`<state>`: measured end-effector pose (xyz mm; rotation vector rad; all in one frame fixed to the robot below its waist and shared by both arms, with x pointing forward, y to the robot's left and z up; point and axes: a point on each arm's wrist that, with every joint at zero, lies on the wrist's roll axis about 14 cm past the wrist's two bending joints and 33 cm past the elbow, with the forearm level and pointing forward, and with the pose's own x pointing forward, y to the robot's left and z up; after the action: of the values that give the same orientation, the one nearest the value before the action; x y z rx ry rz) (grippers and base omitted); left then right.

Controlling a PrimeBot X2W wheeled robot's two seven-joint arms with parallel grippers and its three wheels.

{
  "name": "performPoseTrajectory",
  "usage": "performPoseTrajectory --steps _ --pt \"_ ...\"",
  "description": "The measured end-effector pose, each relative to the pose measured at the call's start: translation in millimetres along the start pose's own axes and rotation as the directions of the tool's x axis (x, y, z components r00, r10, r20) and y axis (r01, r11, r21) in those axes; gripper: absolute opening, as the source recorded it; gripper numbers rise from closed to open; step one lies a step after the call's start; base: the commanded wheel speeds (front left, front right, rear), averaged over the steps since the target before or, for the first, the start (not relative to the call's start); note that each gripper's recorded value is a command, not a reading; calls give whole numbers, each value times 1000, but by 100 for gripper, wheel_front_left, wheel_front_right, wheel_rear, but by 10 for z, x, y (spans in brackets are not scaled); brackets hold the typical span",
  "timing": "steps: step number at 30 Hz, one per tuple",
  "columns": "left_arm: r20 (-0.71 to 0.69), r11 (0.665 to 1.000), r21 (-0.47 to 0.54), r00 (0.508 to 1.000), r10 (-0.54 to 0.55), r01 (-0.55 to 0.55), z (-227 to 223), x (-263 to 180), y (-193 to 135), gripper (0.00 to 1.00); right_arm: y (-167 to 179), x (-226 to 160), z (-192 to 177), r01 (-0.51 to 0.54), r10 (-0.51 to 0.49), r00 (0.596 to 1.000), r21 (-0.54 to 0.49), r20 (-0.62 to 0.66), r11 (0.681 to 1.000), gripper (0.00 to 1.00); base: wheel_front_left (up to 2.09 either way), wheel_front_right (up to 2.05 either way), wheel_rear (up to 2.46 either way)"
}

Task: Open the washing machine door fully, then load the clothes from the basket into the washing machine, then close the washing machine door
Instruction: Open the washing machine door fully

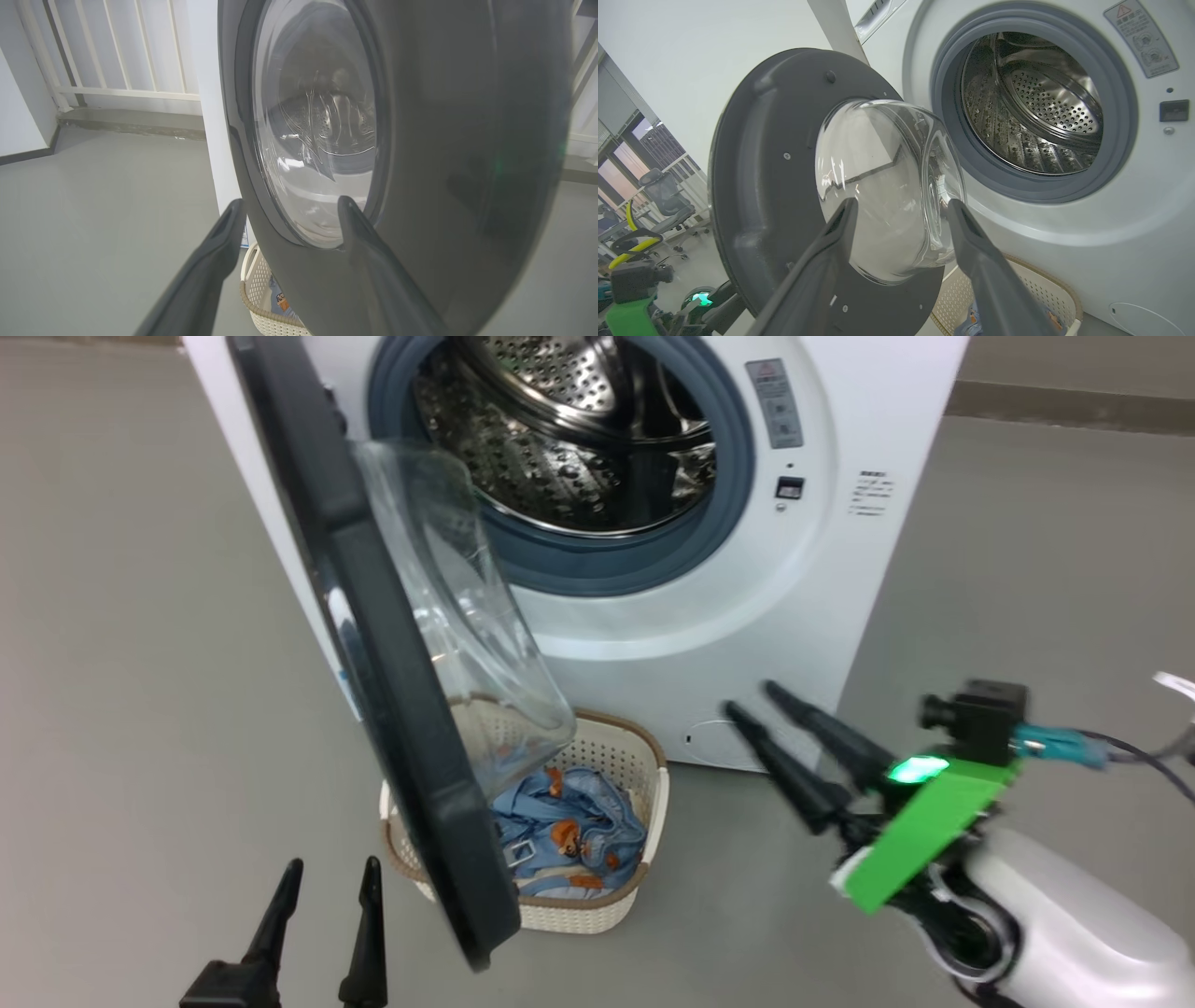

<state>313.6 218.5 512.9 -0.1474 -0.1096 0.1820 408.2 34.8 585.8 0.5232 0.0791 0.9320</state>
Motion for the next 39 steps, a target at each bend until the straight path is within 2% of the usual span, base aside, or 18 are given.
performPoseTrajectory --steps 4,6,10,12,15,16,17,22,24,35,39 --pt "-5 1000 4 1000 -14 14 -18 -1 -25 100 -408 -312 249 156 -149 982 -52 114 986 100 0 0 0" --pt "-1 1000 5 1000 -19 19 -11 19 -34 100 -578 -516 411 243 -229 952 -45 204 969 100 0 0 0" --pt "3 1000 6 1000 -28 28 0 49 -54 100 -782 -988 449 394 -361 883 -54 301 917 100 0 0 0" --pt "-7 999 6 999 -33 33 -33 44 -67 100 -865 -1233 447 471 -428 838 -52 340 881 100 0 0 0" --pt "-21 999 11 998 -52 52 -77 48 -116 100 -941 -1569 497 575 -496 774 -108 393 811 100 0 0 0" --pt "-22 998 11 998 -60 61 -81 69 -142 100 -960 -1744 504 628 -528 742 -152 413 764 100 0 0 0" --pt "-22 998 11 998 -64 64 -82 81 -153 100 -966 -1819 498 649 -543 727 -161 420 743 100 0 0 0" --pt "-28 997 12 997 -74 74 -105 127 -186 100 -1008 -2093 410 721 -602 683 -244 414 649 100 0 0 0" --pt "-33 997 12 997 -75 76 -120 137 -190 100 -1033 -2167 368 737 -622 670 -264 405 622 100 0 0 0" --pt "-28 998 16 998 -53 54 -100 114 -117 100 -1069 -2423 64 781 -705 623 -319 338 536 100 0 0 0" --pt "-29 999 16 998 -50 51 -104 99 -105 100 -1070 -2482 -26 788 -726 610 -335 318 516 100 0 0 0"
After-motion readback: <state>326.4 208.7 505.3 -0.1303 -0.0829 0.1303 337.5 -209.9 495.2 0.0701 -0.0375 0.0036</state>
